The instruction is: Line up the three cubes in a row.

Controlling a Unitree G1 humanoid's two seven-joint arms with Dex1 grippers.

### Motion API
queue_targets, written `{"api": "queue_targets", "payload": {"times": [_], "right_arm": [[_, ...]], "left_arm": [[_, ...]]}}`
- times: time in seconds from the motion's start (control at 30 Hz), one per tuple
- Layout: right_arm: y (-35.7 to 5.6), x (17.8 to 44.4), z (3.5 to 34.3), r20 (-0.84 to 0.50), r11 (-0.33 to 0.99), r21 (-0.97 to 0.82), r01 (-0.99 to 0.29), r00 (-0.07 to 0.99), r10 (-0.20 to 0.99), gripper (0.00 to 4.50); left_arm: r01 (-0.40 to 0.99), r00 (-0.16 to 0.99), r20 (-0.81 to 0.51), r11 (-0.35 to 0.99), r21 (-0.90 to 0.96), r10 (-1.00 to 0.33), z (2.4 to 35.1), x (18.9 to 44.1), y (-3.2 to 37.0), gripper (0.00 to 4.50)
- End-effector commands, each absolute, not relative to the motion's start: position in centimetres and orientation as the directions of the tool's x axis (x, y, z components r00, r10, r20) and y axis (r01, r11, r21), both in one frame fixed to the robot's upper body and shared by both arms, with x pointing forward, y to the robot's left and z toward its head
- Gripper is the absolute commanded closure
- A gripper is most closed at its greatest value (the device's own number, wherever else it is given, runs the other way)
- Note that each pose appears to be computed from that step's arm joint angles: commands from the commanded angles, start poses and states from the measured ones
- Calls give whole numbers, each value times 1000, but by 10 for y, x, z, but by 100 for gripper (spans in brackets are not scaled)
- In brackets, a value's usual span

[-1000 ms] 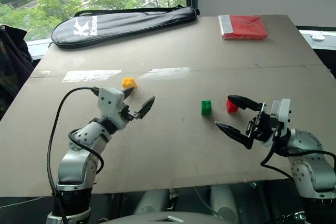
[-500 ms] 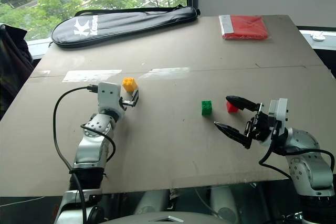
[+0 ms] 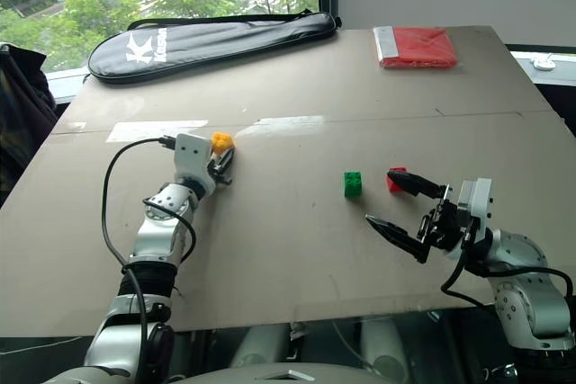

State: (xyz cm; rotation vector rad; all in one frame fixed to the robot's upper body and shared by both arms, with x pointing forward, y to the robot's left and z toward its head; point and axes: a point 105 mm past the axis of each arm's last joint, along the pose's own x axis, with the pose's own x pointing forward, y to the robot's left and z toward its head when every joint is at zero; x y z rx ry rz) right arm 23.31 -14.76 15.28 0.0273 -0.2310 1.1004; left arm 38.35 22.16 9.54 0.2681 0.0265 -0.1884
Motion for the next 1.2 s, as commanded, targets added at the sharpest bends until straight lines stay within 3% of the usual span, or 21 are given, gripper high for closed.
{"api": "queue_targets", "payload": {"times": [0.03,0.13,0.23,0.37,0.5,0.67,1.03,1.2], "right_arm": [[-151,228,163,212,471,-148,-870,437,874,0],[-155,226,161,204,481,-145,-865,449,870,0],[-161,223,155,186,487,-134,-863,460,868,0],[-164,221,146,177,498,-111,-860,475,862,0],[-164,216,140,184,516,-90,-852,495,849,0],[-165,211,138,190,536,-87,-840,514,836,0],[-165,204,137,202,579,-100,-809,553,808,0],[-167,204,137,200,587,-105,-803,561,803,0]], "left_arm": [[316,949,-104,909,271,-299,85,375,217,324],[493,869,-104,834,249,-483,91,368,196,324],[759,647,-106,625,182,-755,97,348,161,324],[880,464,-146,436,188,-874,98,342,141,324],[957,257,-230,214,197,-939,97,338,118,324],[978,122,-311,60,201,-942,91,344,95,324],[980,39,-372,-37,194,-927,81,355,68,324],[983,33,-387,-39,177,-921,77,354,71,89]]}}
